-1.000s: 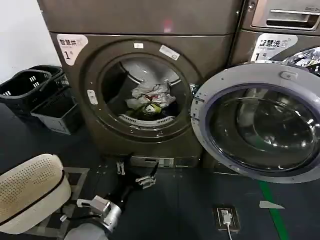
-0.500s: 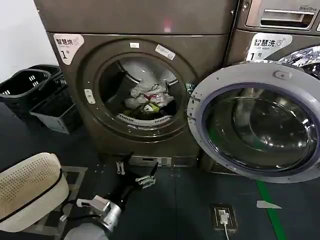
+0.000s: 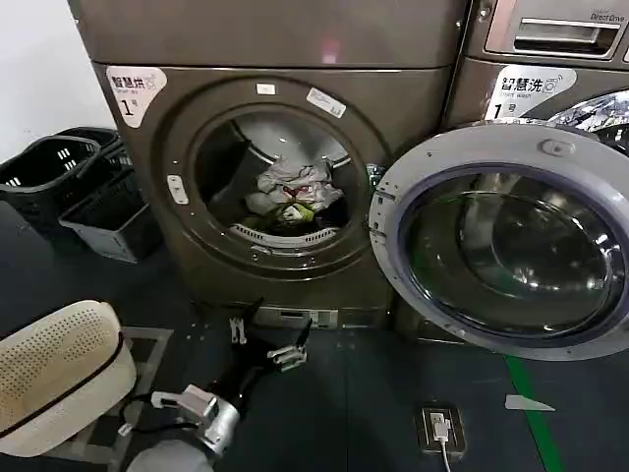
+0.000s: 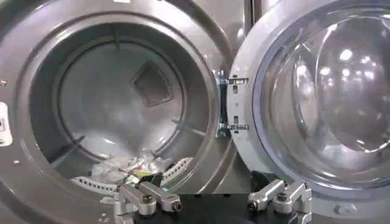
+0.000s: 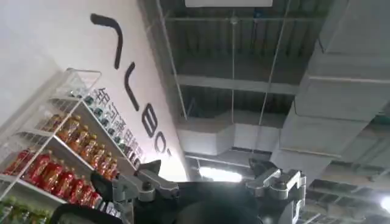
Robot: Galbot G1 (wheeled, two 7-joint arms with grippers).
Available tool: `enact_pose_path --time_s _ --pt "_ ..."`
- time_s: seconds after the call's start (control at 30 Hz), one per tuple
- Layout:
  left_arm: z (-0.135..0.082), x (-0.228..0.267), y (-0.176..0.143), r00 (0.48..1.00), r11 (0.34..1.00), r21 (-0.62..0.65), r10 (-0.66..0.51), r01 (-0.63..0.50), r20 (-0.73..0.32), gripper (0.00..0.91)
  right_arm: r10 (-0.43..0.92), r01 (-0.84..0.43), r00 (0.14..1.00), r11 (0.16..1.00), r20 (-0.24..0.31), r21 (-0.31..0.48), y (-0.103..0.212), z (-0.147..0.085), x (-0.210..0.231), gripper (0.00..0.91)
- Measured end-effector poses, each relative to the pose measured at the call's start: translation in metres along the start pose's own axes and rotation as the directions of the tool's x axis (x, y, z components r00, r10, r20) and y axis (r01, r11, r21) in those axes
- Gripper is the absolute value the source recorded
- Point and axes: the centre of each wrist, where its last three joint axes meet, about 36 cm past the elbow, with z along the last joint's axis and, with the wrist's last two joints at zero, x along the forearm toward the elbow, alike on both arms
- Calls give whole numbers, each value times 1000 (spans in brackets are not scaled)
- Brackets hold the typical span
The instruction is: Grasp the clothes from the dryer.
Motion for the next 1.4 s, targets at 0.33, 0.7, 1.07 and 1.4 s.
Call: enact_pose_path --time_s 0.33,0.7,1.07,1.4 --pt "-1 1 0 1000 1000 -8 -4 4 3 907 -3 3 1000 1000 6 4 0 0 0 907" --pt "2 -5 5 998 997 -33 -66 66 3 907 -10 10 1000 1000 14 4 1 -2 1 907" --pt "-2 -10 14 984 981 -89 -175 172 -31 907 -11 11 1000 1000 18 0 3 -2 2 907" --pt "-6 -14 24 969 966 -123 -239 230 -69 907 -22 22 1000 1000 19 0 7 -3 3 907"
